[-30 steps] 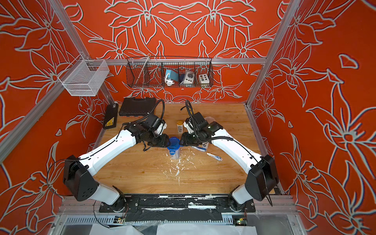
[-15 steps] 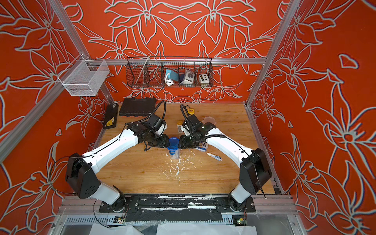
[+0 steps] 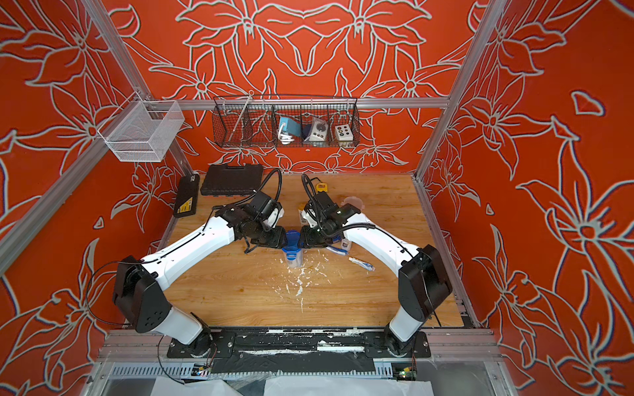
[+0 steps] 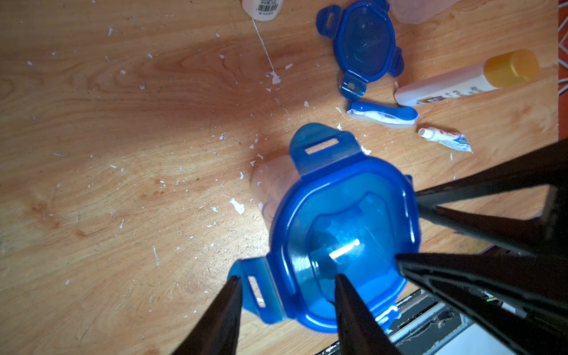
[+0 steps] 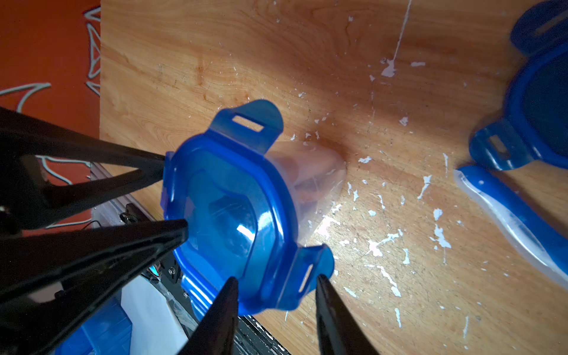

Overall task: Pack away toiletry kits
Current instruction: Close the fastener on the container.

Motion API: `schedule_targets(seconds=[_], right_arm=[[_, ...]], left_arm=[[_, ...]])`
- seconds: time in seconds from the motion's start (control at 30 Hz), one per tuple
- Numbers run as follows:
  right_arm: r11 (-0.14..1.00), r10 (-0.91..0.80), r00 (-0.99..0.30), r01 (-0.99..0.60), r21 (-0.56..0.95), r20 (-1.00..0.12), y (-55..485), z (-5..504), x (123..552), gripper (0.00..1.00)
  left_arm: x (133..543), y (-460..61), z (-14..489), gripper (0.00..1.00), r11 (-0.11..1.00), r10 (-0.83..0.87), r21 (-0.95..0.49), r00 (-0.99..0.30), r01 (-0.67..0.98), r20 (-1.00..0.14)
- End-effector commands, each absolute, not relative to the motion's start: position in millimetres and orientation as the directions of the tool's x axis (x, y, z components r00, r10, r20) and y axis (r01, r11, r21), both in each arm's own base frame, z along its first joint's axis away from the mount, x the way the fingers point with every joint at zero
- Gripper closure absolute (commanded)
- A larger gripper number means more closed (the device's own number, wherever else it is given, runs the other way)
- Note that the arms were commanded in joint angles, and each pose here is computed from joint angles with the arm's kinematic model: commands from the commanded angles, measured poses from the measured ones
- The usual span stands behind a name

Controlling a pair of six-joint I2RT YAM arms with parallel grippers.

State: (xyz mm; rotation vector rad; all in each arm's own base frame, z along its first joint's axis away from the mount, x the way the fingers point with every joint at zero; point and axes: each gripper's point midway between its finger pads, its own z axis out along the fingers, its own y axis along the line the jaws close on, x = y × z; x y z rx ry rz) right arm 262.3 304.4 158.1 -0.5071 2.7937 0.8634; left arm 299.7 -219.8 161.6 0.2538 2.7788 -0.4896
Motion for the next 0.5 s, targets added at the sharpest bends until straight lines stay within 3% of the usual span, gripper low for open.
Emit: schedule_targets(seconds=[0.0, 0.47], right_arm=[[0.777, -0.295, -0.921, -0.387, 0.496, -0.255, 306.4, 153.4, 262.1, 0.59], [0.744, -0.304, -0.924, -0.383, 0.548, -0.233, 316.8, 149.9, 256.2, 0.70]], left_arm=[[289.8, -216.9, 144.3, 0.54, 0.931, 0.155, -0.281, -0.950, 0.232, -0.271], [278.9, -239.8, 139.7, 0.54, 0.877, 0.105, -0.438, -0.969, 0.195, -0.222]])
